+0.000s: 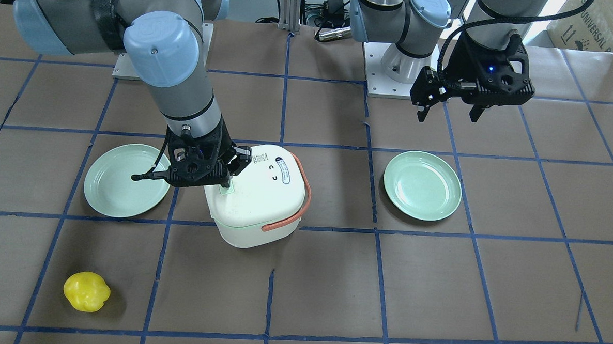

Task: Press rice cooker button
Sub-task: 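Lower the right gripper and press down on the green button, then lift the right gripper away as the cooker lid springs open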

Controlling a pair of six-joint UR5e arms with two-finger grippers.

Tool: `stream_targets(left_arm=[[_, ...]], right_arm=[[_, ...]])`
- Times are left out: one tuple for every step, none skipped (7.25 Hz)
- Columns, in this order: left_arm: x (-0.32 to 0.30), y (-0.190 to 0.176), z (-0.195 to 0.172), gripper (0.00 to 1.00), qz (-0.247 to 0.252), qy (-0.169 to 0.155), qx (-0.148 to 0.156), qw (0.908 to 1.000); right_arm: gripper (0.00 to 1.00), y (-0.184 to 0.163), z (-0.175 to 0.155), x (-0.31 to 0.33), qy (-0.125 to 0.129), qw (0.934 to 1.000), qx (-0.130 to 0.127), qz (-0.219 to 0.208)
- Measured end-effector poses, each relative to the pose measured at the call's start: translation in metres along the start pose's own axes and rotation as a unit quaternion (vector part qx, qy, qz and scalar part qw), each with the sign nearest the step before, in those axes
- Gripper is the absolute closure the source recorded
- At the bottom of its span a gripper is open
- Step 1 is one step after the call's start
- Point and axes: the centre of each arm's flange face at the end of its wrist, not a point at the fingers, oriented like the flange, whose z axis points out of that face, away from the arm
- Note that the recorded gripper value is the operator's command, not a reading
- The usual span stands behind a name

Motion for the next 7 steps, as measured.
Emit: stream_targets(left_arm=[[0.0,0.0,0.0,0.0,0.0,0.0,0.0,1.0],[0.0,0.0,0.0,0.0,0.0,0.0,0.0,1.0],[0.0,0.0,0.0,0.0,0.0,0.0,0.0,1.0],[0.0,0.0,0.0,0.0,0.0,0.0,0.0,1.0],[0.0,0.0,0.0,0.0,0.0,0.0,-0.001,1.0],[0.0,0.0,0.0,0.0,0.0,0.0,0.0,1.0],[0.0,0.0,0.0,0.0,0.0,0.0,0.0,1.0]], right_arm=[[0.04,0.0,-0.008,-0.001,0.001,1.0,-0.002,0.001],[0.01,0.0,-0.018,-0.002,0.003,1.0,-0.006,0.002],[0.0,-0.001,-0.028,-0.002,0.003,1.0,-0.009,0.003],[0.0,-0.002,-0.042,-0.003,0.004,0.9999,-0.011,0.004],[0.0,-0.003,-0.062,-0.004,0.005,0.9999,-0.009,0.005],[0.0,-0.003,-0.084,-0.003,0.007,0.9999,-0.004,0.008],[0.0,-0.003,-0.107,0.002,0.009,0.9999,0.003,0.013]])
